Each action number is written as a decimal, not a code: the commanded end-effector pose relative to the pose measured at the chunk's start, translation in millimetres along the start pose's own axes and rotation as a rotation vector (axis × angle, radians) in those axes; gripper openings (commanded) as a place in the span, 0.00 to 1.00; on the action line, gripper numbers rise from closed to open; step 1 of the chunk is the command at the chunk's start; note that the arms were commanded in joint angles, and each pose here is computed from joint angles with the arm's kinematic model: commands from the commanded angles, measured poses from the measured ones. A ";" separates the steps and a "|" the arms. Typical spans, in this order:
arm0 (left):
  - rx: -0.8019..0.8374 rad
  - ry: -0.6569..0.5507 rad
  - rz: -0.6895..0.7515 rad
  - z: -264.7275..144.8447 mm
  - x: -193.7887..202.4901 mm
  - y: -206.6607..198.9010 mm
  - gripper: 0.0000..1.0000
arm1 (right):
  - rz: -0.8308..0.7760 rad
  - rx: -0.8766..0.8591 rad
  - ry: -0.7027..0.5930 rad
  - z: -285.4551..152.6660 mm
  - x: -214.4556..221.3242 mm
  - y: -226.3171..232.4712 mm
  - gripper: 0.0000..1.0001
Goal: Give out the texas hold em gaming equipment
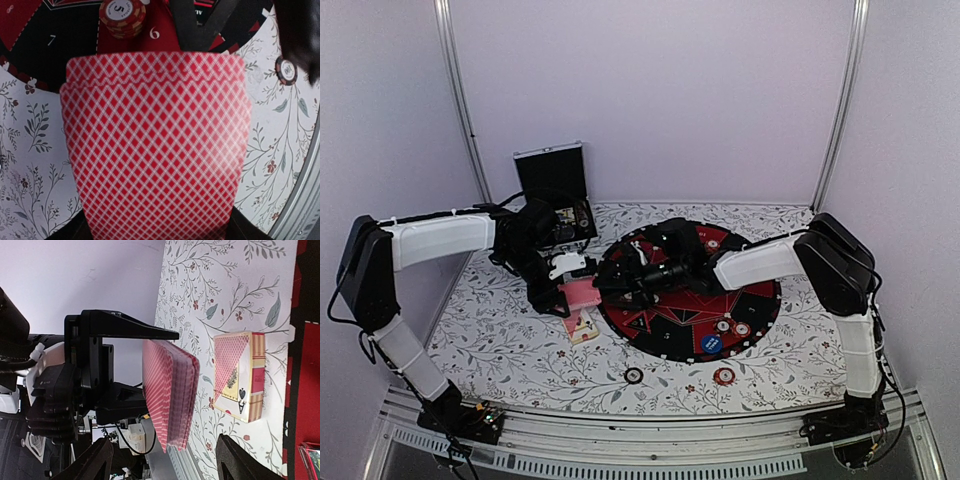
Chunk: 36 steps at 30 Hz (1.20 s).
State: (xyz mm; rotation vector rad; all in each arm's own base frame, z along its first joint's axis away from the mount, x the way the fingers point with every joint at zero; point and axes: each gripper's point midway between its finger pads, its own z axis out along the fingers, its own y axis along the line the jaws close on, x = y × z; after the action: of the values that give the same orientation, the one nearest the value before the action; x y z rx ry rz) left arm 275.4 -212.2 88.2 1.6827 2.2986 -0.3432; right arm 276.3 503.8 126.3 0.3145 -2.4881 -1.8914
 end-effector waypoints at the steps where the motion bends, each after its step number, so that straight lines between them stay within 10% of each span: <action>1: -0.010 -0.052 0.023 -15.3 -17.5 -3.4 0.28 | -0.004 -0.069 0.027 13.4 -0.7 14.9 0.74; 27: -0.029 -0.065 0.047 -24.5 -30.0 -6.2 0.27 | 0.046 -0.185 0.091 42.6 -5.4 22.4 0.52; 36: -0.050 -0.076 0.062 -28.3 -35.5 -4.6 0.40 | 0.059 -0.203 0.094 41.8 -3.2 22.9 0.12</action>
State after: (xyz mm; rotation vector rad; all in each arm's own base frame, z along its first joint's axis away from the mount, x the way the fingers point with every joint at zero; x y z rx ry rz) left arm 276.2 -223.7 106.8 1.6963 2.2501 -0.3297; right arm 275.2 546.6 134.3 0.2783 -2.2384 -1.9984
